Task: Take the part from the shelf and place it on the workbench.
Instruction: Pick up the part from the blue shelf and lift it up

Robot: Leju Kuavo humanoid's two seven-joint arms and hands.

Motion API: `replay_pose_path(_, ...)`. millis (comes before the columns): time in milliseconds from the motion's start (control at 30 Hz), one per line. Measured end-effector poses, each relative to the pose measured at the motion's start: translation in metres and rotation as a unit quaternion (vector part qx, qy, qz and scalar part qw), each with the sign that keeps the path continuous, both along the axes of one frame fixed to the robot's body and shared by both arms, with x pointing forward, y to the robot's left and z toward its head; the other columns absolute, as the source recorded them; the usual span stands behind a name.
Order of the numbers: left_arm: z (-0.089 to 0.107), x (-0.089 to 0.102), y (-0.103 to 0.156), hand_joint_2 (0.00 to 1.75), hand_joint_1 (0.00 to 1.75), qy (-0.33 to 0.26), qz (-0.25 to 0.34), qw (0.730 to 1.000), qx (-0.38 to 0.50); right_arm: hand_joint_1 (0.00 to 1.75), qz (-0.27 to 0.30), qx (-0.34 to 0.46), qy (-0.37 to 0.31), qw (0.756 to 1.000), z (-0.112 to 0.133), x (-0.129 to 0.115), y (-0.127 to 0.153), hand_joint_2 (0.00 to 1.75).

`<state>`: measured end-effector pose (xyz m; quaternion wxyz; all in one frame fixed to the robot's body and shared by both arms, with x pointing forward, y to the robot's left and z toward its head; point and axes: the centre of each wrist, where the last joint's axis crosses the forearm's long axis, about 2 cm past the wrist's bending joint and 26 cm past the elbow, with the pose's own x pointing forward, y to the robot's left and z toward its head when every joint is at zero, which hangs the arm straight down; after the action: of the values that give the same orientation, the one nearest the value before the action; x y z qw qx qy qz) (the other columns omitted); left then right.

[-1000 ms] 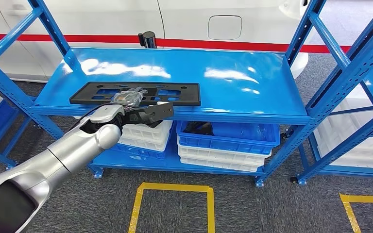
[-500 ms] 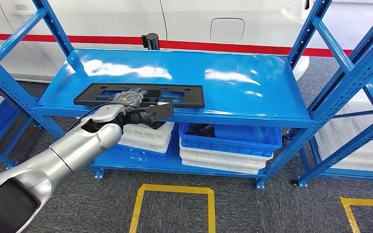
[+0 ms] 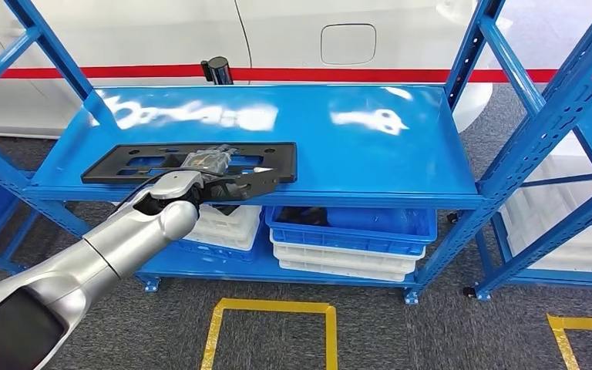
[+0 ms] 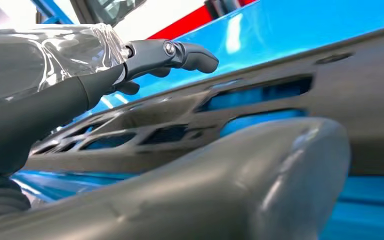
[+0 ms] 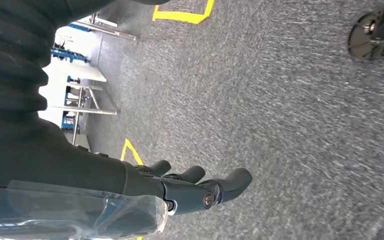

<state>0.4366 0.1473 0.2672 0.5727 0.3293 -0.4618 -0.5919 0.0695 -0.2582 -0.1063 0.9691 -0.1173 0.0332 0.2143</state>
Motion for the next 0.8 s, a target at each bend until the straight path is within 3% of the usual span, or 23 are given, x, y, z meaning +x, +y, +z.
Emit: replay_pose_path(800,-0.0084,-0.0015,0.001,0.0,0.0,0.01,0.007,1.0,0.005,0.0,0.0,0.0,-0.003,1.0,0.0002,0.0007,0.001,1.75)
